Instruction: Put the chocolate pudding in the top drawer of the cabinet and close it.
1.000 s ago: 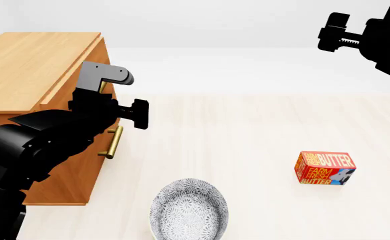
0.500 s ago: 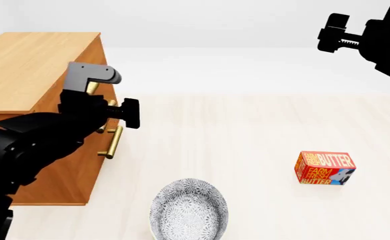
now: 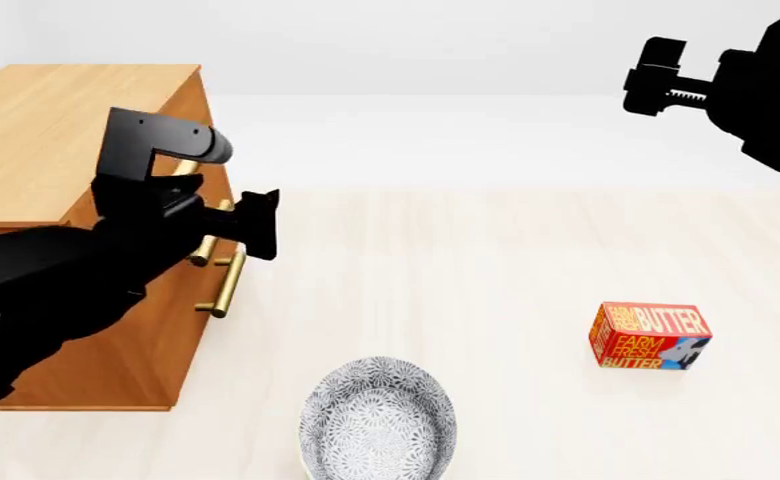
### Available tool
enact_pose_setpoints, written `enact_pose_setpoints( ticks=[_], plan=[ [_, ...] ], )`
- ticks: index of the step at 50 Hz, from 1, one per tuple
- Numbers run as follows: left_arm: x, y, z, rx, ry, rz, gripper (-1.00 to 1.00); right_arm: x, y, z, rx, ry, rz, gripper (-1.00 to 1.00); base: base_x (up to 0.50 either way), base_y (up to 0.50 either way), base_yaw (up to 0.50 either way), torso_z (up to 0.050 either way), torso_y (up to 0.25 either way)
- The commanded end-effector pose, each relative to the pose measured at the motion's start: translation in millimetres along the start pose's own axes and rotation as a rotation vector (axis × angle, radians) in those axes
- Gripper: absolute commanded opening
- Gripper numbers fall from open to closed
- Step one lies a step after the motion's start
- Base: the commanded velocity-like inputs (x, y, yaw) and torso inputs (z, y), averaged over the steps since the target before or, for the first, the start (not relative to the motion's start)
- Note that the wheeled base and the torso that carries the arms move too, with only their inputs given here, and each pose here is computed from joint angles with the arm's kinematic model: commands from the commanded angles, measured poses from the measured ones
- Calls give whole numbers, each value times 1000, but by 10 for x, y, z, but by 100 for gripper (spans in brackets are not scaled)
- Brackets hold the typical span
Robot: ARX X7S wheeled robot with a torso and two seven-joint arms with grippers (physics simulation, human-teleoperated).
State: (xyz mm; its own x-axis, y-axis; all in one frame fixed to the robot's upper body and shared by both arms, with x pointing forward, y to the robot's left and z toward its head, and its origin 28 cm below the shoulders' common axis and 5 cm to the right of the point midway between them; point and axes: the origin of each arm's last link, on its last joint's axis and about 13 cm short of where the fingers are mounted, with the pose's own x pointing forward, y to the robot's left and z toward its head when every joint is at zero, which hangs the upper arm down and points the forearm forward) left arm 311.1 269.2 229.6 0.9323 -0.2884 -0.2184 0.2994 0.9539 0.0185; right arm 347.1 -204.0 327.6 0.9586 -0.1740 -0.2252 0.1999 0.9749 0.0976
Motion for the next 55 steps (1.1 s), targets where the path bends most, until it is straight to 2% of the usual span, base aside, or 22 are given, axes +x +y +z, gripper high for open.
enact_pose_setpoints(
  ticks=[1, 15, 27, 33, 40, 55],
  plan=[
    [-347, -149, 187, 52, -79, -68, 100, -166, 3, -125, -20, -9, 57, 100, 0, 0, 0, 0, 0],
    [-656, -258, 285, 77, -131, -124, 100, -440, -49, -334, -44, -11, 111, 100, 0, 0, 0, 0, 0],
    [-1003, -184, 348, 85, -222, -104, 100, -834, -120, -370, -67, -68, 160, 100, 0, 0, 0, 0, 0],
    [-1191, -140, 315, 89, -271, -87, 100, -1081, -153, -478, -82, -98, 196, 100, 0, 0, 0, 0, 0],
    [-1364, -72, 317, 84, -317, -61, 100, -1303, -214, -620, -60, -114, 219, 100, 0, 0, 0, 0, 0],
    [-1598, -1, 243, 43, -402, 12, 100, -1631, -276, -818, -55, -169, 265, 100, 0, 0, 0, 0, 0]
  ],
)
